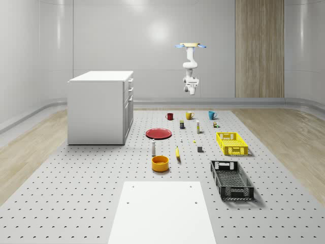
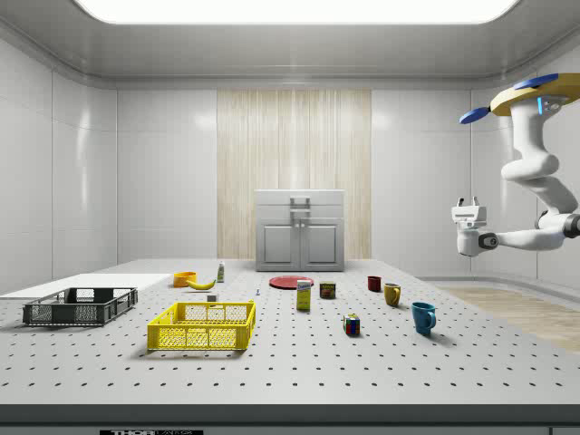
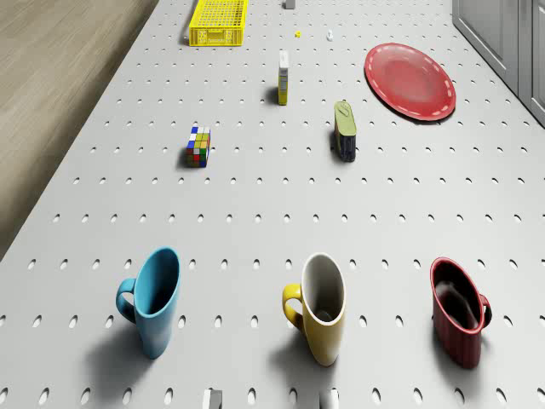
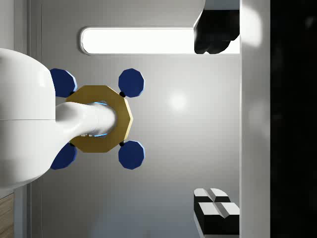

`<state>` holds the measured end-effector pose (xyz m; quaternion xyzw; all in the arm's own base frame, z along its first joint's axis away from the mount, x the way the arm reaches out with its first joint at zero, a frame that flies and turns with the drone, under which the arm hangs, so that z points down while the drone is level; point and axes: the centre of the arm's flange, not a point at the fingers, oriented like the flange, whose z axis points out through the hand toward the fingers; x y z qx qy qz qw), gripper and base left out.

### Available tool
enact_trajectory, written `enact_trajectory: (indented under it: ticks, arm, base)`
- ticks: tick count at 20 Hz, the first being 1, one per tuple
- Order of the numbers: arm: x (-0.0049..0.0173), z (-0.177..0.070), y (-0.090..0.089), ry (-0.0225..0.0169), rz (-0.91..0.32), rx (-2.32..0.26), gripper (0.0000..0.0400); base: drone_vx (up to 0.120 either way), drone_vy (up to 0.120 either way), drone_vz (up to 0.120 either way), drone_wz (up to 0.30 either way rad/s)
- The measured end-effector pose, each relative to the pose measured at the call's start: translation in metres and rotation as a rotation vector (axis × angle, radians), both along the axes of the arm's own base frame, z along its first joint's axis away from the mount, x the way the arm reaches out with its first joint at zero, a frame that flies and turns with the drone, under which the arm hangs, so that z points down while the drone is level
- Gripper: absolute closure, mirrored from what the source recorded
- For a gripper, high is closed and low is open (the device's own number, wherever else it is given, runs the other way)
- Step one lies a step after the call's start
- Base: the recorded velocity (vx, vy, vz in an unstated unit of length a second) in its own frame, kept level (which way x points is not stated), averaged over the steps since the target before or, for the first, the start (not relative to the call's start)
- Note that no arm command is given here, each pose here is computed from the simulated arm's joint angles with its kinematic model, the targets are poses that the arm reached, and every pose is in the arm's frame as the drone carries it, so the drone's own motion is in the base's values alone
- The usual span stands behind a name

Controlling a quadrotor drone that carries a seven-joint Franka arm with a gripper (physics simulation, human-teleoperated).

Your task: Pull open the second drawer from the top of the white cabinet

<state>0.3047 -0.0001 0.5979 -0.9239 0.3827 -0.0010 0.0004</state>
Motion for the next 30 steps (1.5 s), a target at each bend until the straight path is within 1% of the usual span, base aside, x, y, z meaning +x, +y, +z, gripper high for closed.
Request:
enact_trajectory:
  ticks: [1, 2, 3, 5, 7, 10, 15, 16, 18, 19, 20, 22, 24, 26, 30]
  arm:
    - [-0.0015, 0.008, 0.000, -0.0008, 0.000, 0.000, 0.0039]
    - [-0.0026, 0.015, 0.000, -0.0016, 0.000, 0.000, 0.0053]
    - [-0.0032, 0.023, 0.000, -0.0024, 0.000, 0.000, 0.0063]
    - [-0.0037, 0.037, 0.000, -0.0040, 0.000, 0.000, 0.0078]
    - [-0.0033, 0.050, 0.000, -0.0055, 0.000, 0.000, 0.0086]
    - [-0.0021, 0.066, 0.000, -0.0079, 0.000, 0.000, 0.0094]
    - [-0.0008, 0.083, 0.000, -0.0118, 0.000, 0.000, 0.0098]
    - [-0.0005, 0.085, -0.008, -0.0115, -0.003, 0.092, 0.0098]
    - [-0.0001, 0.079, -0.040, -0.0084, -0.002, 0.424, 0.0095]
    - [0.0001, 0.072, -0.054, -0.0069, -0.001, 0.579, 0.0093]
    - [0.0003, 0.064, -0.065, -0.0057, 0.000, 0.720, 0.0093]
    - [0.0007, 0.048, -0.081, -0.0040, 0.001, 0.958, 0.0093]
    - [0.0010, 0.034, -0.090, -0.0030, 0.002, 1.136, 0.0094]
    - [0.0013, 0.022, -0.095, -0.0023, 0.003, 1.265, 0.0096]
    - [0.0016, 0.008, -0.098, -0.0013, 0.004, 1.421, 0.0098]
  base:
    - [0.000, 0.000, 0.000, 0.000]
    - [0.000, 0.000, 0.000, 0.000]
    - [0.000, 0.000, 0.000, 0.000]
    - [0.000, 0.000, 0.000, 0.000]
    - [0.000, 0.000, 0.000, 0.000]
    - [0.000, 0.000, 0.000, 0.000]
    - [0.000, 0.000, 0.000, 0.000]
    - [0.000, -0.040, 0.000, 0.000]
    - [0.120, -0.120, 0.000, 0.000]
    - [0.120, -0.120, 0.120, 0.000]
    - [0.120, -0.120, 0.120, 0.000]
    - [0.120, -0.120, 0.120, 0.000]
    - [0.120, -0.120, 0.120, 0.000]
    - [0.120, -0.120, 0.120, 0.000]
    - [0.120, -0.120, 0.000, 0.000]
